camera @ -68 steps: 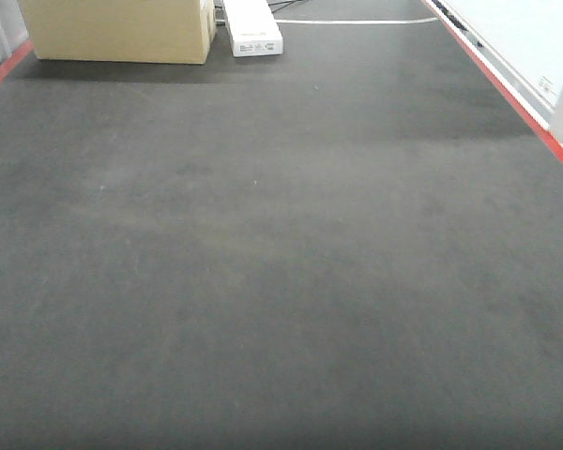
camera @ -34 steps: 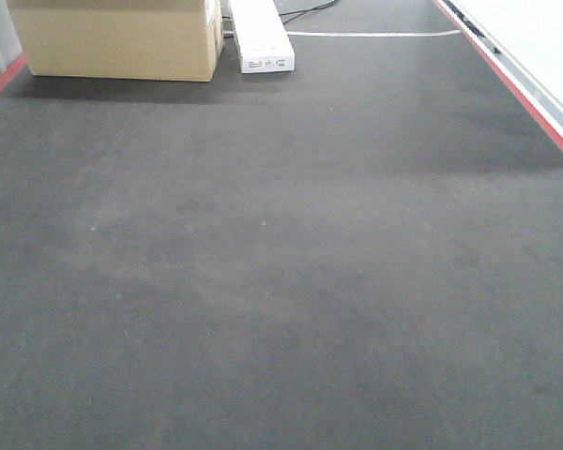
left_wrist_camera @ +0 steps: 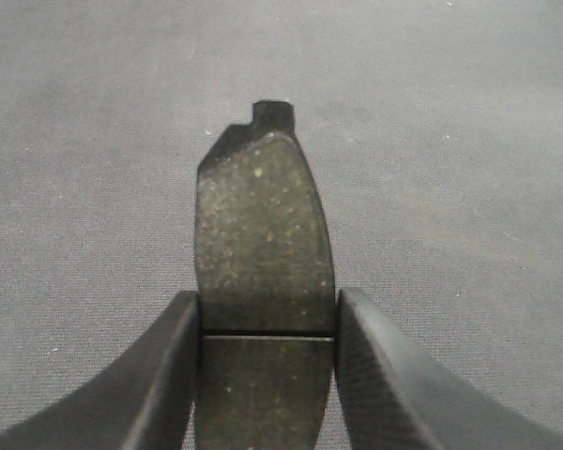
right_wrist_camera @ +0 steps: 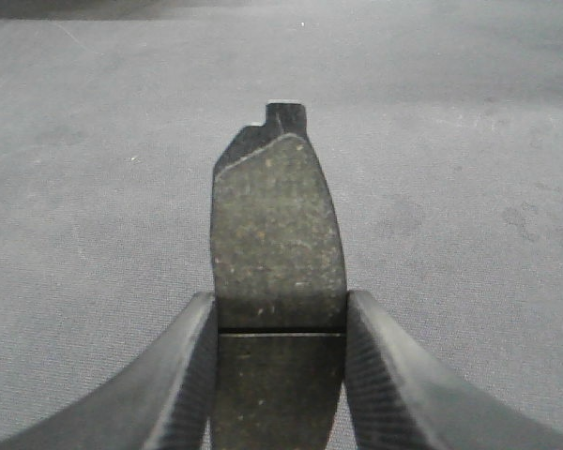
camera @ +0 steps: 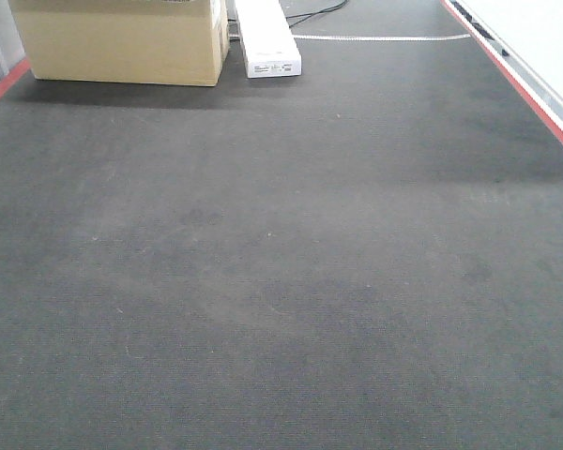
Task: Move and align brake pads A on conveyor
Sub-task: 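Drive up to the black belt conveyor holding both pads, then lower the left gripper and release its brake pad onto the belt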
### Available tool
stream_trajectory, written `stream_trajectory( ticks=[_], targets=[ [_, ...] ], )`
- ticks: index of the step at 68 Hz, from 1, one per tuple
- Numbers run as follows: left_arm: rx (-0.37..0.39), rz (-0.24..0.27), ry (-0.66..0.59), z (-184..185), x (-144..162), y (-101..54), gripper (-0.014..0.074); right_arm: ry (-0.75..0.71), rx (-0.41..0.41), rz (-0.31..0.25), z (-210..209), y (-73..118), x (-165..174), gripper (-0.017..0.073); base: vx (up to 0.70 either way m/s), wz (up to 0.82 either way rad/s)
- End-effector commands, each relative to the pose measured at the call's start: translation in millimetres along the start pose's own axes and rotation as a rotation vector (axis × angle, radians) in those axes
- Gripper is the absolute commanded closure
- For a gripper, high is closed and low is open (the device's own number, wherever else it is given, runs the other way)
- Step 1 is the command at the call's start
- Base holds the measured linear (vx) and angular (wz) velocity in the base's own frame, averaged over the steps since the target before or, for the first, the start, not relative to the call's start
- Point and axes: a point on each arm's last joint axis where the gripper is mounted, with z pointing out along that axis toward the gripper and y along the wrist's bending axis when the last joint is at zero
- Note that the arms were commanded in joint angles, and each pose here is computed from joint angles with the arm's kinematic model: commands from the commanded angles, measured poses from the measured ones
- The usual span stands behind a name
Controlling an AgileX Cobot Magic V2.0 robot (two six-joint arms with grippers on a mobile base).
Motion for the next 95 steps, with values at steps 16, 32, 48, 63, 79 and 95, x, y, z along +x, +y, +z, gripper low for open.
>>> stream_trajectory(
  ticks=[16,32,48,63,79,95],
  targets=[
    [0.019,-0.01,-0.114,-4.3,-16.5,-2.5,0.06,-0.112,-0.006,-0.013,-3.9,1.1,-16.9,0.0571,0.0,0.0],
    [0.019,-0.01,-0.114,-4.3,-16.5,-2.5,0.06,-0.112,-0.006,-0.013,-3.9,1.1,-16.9,0.0571,0.0,0.0],
    [0.019,-0.01,-0.114,-4.3,-16.5,-2.5,0.06,-0.112,-0.006,-0.013,-3.9,1.1,-16.9,0.0571,0.0,0.0],
    [0.019,-0.01,-0.114,-4.3,-16.5,-2.5,0.06,-0.112,-0.006,-0.013,-3.9,1.1,-16.9,0.0571,0.0,0.0],
    [0.02,-0.025,-0.114,-3.7,-24.3,-3.6,0.06,-0.112,-0.006,-0.013,-3.9,1.1,-16.9,0.0571,0.0,0.0],
    [-0.005,-0.037,0.069,28.6,-62.0,-8.1,0.0596,-0.112,-0.006,-0.013,-3.9,1.1,-16.9,0.0571,0.0,0.0]
  ],
)
